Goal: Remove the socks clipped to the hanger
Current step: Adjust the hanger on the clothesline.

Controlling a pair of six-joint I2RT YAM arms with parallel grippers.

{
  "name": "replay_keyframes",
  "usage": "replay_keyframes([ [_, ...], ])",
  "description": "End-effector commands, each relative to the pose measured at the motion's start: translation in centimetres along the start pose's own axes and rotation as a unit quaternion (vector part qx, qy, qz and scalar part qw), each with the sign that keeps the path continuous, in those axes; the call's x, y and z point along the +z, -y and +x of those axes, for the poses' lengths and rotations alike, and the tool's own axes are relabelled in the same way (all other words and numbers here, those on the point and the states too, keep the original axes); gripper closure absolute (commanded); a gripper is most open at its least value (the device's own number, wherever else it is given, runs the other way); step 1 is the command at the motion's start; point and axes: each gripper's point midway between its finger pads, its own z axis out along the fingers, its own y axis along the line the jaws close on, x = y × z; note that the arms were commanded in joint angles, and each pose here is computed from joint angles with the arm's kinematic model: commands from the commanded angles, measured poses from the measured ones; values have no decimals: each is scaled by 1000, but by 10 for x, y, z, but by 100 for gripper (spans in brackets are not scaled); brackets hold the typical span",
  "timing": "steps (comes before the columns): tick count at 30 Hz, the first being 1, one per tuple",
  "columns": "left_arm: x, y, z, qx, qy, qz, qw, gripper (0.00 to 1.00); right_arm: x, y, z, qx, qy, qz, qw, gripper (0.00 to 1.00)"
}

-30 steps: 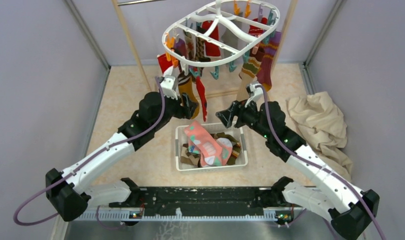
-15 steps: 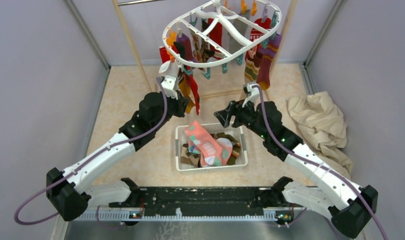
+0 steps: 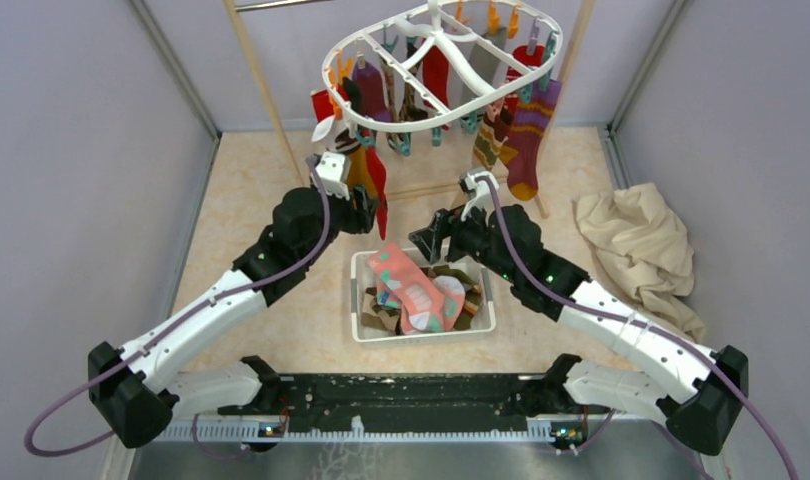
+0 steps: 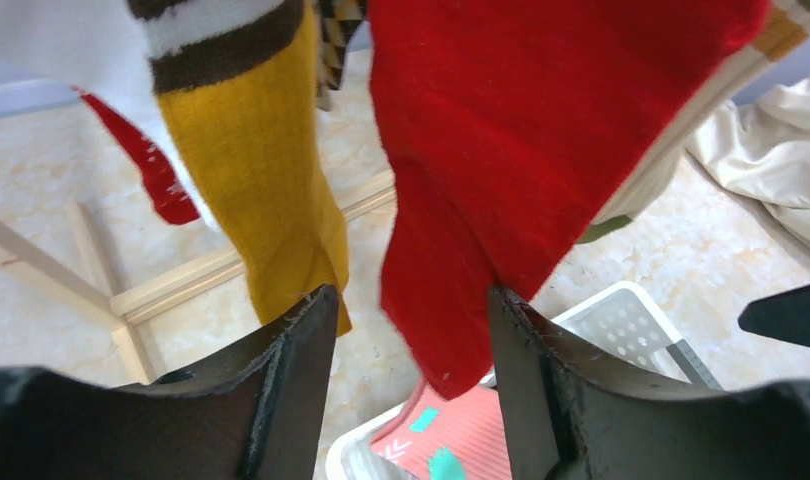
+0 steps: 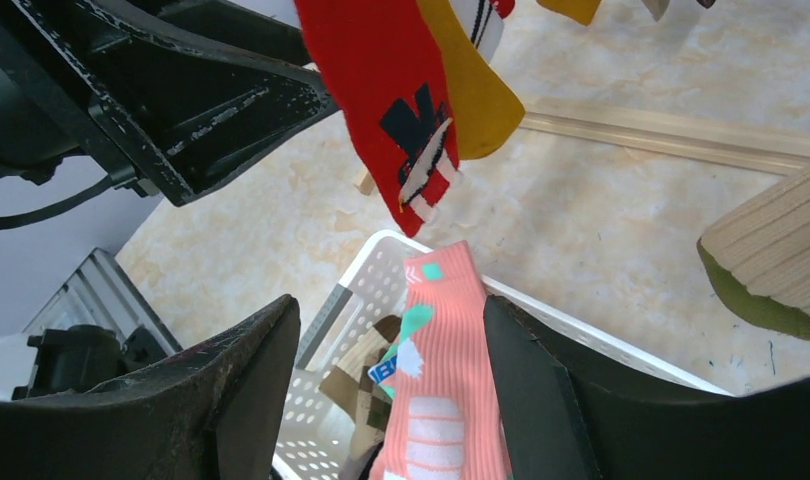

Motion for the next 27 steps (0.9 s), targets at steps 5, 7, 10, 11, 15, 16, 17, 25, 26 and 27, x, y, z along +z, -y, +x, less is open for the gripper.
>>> replay_keyframes([
  [5,-20,-40,-4,6,17,-83,996,30,2,-11,-26,-8,35,-9,999,32],
  [7,-22,-48,3,4,13,-98,995,28,3,-12,-26,-7,34,-10,999,32],
  [10,-22,-67,10,-5,7,-116,993,23,5,-13,-24,-5,31,-15,999,32],
  [11,-21,-71,12,-9,7,-116,993,22,5,-14,-23,-5,31,-16,999,32],
  [15,-14,-74,12,-14,24,-89,996,20,4,-12,-21,-6,28,-12,1000,32],
  [16,-12,-73,12,-13,27,-81,996,20,3,-12,-21,-6,27,-13,1000,32],
  [17,-11,-71,12,-11,30,-72,997,20,3,-12,-21,-5,28,-12,1000,32],
  [25,8,-69,2,-3,54,-43,998,19,4,-11,-15,-2,23,-13,1000,32],
  [26,11,-70,1,0,53,-44,998,19,4,-11,-14,-2,22,-13,1000,32],
  [27,14,-71,1,3,51,-45,998,19,4,-10,-14,-2,22,-12,1000,32],
])
